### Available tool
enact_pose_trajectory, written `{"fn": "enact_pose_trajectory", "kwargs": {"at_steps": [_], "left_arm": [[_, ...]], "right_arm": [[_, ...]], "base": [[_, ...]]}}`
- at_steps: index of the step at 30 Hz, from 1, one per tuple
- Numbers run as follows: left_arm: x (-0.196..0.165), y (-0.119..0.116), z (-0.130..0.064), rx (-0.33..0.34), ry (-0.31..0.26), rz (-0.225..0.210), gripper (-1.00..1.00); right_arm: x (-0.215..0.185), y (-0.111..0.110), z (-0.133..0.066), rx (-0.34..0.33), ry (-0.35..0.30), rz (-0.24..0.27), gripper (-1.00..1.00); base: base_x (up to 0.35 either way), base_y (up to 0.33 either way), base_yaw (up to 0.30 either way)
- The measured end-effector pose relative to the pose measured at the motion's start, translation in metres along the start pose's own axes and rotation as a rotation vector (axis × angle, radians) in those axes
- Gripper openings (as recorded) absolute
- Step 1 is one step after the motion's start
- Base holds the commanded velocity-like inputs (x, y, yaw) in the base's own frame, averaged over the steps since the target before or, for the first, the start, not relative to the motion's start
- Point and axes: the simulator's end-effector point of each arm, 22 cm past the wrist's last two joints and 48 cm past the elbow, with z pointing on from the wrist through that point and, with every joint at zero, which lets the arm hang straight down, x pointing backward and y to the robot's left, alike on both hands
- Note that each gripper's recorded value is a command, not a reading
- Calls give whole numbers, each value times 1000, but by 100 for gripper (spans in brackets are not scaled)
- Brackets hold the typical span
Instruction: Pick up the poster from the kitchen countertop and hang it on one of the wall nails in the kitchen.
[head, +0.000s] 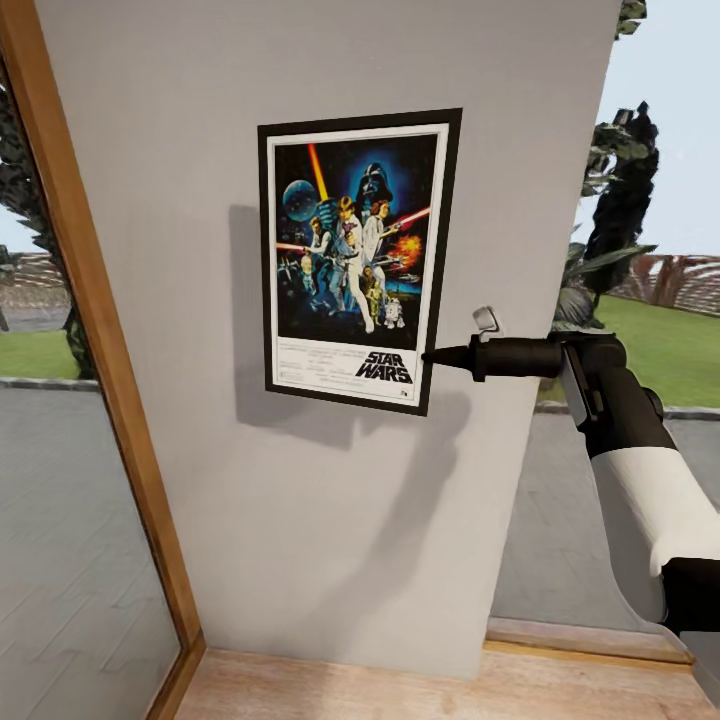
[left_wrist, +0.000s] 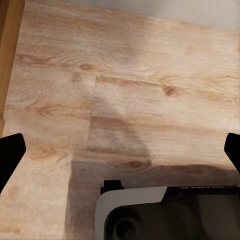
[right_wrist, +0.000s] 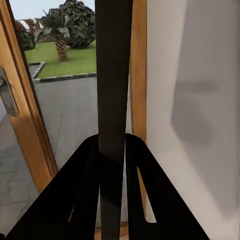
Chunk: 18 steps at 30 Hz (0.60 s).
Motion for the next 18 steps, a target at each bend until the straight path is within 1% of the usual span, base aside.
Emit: {"fn": "enact_pose_trajectory", "kwargs": {"at_steps": [9,14,18], "left_arm": [[0,0,0,-1,0,-1,100],[0,0,0,0,0,-1,100],[0,1,0,-3,-1,-4,100]], "right_arm": [[0,0,0,0,0,-1,-100],[0,0,0,0,0,0,-100],[0,0,0,0,0,0,-100]], "base": [[14,0,0],[127,0,0],[56,0,0]]}}
